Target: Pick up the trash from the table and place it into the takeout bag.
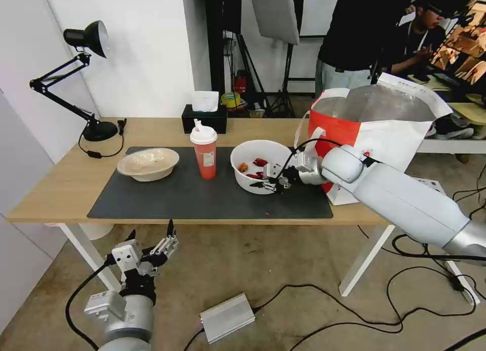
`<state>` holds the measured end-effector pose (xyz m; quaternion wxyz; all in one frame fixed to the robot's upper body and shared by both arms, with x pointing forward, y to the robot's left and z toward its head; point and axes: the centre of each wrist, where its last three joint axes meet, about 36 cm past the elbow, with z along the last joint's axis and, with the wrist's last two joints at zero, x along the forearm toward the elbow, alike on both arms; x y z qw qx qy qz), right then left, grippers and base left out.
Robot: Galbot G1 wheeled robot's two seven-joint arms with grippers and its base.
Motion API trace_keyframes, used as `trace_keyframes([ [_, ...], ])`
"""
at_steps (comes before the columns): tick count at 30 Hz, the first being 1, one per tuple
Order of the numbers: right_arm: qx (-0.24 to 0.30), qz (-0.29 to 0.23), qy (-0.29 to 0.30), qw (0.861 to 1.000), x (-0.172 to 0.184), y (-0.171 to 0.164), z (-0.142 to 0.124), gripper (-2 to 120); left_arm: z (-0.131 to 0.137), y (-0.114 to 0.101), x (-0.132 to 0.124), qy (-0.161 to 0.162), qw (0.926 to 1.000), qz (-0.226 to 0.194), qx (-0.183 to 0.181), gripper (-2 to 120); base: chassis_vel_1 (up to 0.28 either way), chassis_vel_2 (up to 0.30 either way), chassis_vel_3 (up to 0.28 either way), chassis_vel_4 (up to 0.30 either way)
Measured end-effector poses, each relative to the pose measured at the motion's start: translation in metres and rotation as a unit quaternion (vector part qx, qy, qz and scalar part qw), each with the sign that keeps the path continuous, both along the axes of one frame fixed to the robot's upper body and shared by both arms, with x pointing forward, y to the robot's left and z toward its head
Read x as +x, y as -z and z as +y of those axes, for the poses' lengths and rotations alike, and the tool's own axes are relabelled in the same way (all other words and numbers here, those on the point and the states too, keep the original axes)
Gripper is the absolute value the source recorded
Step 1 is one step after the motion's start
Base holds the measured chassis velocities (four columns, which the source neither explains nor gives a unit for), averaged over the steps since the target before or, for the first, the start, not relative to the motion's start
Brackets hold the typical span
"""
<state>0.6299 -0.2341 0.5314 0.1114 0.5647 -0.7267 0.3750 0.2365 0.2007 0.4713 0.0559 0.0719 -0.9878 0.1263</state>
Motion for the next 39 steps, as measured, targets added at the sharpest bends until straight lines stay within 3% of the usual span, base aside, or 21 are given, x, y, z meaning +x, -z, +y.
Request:
trace_keyframes([
  [14,0.006,-0.005,0.002,1.0,0.0,-0.005,-0.003,0,-0.002,0.002,0.001,0.002,1.0,0.001,0.0,100,0.0,0.0,0.0,0.0],
  [39,0.035,-0.038,-0.017,0.999,-0.018,-0.047,-0.014,0,-0.004,0.003,0.0,0.001,1.0,0.001,0.0,100,0.0,0.0,0.0,0.0],
])
